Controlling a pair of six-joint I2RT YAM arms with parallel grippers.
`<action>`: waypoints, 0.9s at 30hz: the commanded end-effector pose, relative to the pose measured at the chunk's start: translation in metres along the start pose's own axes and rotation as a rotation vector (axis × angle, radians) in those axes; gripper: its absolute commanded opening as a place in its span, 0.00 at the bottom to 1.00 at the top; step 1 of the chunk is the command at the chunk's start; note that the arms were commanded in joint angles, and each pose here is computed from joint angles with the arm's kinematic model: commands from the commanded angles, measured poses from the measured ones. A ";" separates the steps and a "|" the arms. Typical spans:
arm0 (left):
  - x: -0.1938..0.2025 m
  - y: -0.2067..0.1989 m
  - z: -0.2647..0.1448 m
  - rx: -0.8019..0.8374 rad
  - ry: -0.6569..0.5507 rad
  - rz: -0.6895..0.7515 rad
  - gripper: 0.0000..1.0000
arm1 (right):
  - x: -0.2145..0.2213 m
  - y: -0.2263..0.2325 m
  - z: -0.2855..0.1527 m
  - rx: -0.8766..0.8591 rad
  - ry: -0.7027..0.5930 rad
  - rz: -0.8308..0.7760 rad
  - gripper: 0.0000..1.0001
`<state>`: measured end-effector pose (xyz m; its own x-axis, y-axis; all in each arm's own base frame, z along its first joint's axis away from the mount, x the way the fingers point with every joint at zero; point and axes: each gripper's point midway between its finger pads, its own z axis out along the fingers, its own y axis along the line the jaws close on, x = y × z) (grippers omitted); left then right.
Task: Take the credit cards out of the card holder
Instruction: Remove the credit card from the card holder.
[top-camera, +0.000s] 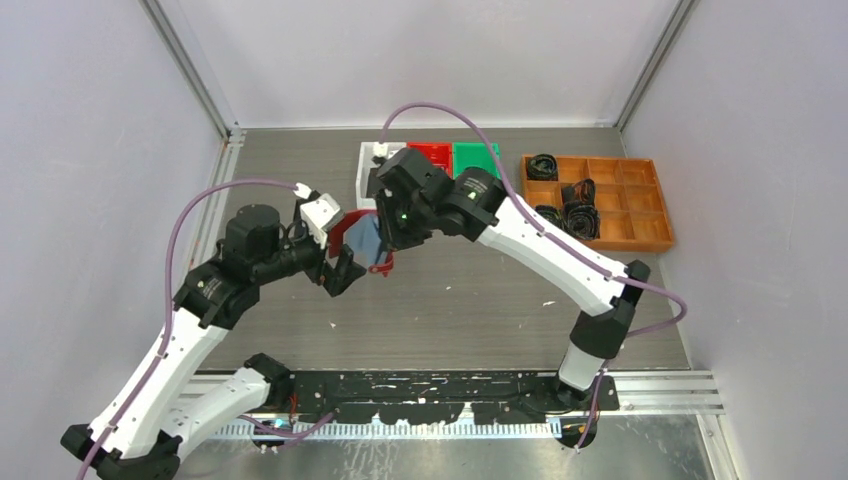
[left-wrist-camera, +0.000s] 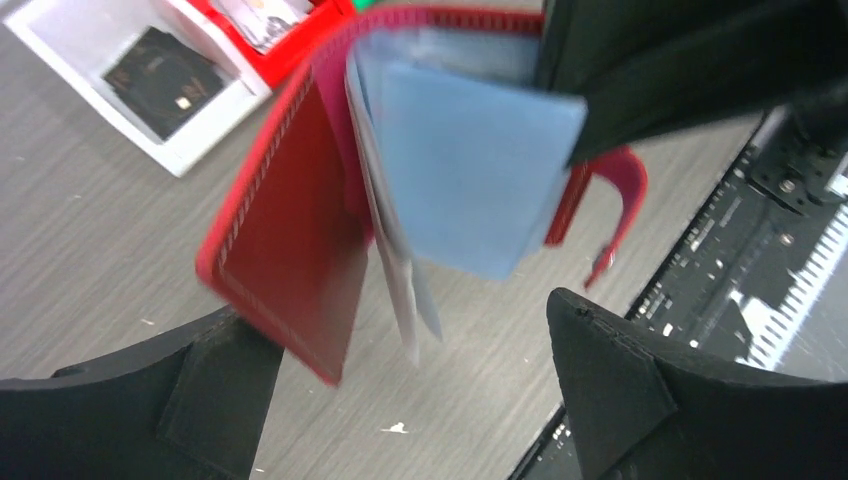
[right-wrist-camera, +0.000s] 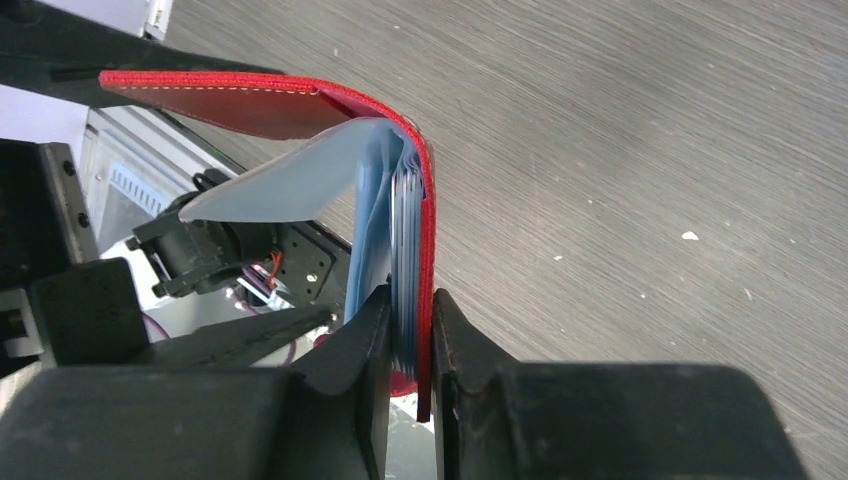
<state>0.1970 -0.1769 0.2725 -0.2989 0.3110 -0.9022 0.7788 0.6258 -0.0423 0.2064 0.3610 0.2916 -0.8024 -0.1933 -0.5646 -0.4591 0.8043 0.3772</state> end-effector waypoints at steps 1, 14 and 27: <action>-0.039 0.019 -0.006 -0.118 -0.179 0.043 1.00 | -0.022 0.032 -0.010 -0.034 -0.098 0.015 0.01; -0.046 0.029 -0.028 -0.215 -0.255 0.135 0.95 | -0.019 0.067 -0.011 -0.115 -0.088 -0.015 0.01; -0.051 0.035 -0.044 -0.269 -0.248 0.161 0.85 | 0.000 0.078 -0.030 -0.241 -0.064 -0.035 0.01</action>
<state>0.2031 -0.1485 0.3072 -0.0876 0.2829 -0.9551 0.6913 0.7076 0.1462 0.1730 0.4036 0.2964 -0.7950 -0.2306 -0.5611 -0.5170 0.7414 0.4279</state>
